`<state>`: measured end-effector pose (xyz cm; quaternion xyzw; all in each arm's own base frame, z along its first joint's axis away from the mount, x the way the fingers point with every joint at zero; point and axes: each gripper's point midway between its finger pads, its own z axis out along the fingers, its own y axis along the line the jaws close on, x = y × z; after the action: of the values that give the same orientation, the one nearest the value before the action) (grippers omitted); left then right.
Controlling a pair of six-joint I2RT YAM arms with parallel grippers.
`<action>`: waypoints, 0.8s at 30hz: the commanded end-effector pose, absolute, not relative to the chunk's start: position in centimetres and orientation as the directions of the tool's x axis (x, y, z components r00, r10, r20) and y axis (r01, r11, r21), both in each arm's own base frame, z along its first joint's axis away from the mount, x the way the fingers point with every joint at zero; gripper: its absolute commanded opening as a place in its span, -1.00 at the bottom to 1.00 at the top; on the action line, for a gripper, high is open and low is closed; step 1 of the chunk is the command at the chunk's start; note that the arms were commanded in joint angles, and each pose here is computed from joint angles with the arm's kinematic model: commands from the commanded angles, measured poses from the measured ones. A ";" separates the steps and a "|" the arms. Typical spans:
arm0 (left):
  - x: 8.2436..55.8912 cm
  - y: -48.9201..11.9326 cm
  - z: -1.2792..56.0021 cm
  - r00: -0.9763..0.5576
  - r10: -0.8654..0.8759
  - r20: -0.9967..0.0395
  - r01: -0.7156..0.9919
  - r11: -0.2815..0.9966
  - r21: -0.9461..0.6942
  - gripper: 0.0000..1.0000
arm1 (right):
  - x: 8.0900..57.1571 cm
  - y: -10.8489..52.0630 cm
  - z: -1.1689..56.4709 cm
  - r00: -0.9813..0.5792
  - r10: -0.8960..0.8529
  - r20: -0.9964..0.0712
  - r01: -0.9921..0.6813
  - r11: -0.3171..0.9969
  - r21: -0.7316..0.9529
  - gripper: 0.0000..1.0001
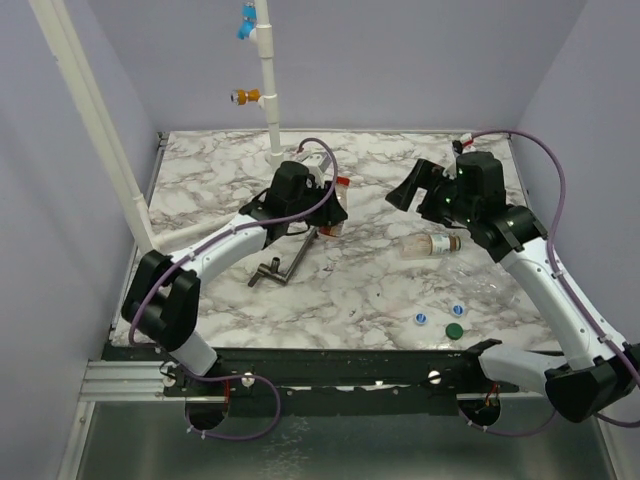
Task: Screw on the bottle caps
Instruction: Place the plastic bottle at the center of the board.
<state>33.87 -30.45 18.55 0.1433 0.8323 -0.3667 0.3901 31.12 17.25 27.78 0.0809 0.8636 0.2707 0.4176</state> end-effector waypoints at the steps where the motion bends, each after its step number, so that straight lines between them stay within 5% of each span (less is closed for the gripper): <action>1: 37.5 -29.9 16.2 -0.692 -0.041 -0.720 0.390 0.819 -0.422 -1.00 | 29.8 15.8 28.5 -0.620 0.416 -0.665 -0.015 0.841 0.540 0.90; 13: 47.5 -32.0 11.5 -0.724 -0.047 -0.688 0.209 0.936 -0.284 -1.00 | 27.2 14.7 23.6 -0.674 0.446 -0.589 0.087 0.840 0.536 0.93; 24: 51.4 -31.5 6.7 -0.759 -0.033 -0.650 0.117 0.975 -0.186 -0.60 | 26.0 13.8 21.1 -0.693 0.450 -0.564 0.137 0.850 0.510 0.93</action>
<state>50.41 -33.05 8.24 0.0414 0.9206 -0.1540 0.3565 26.49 14.61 21.78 0.1493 0.8917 0.2353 0.3566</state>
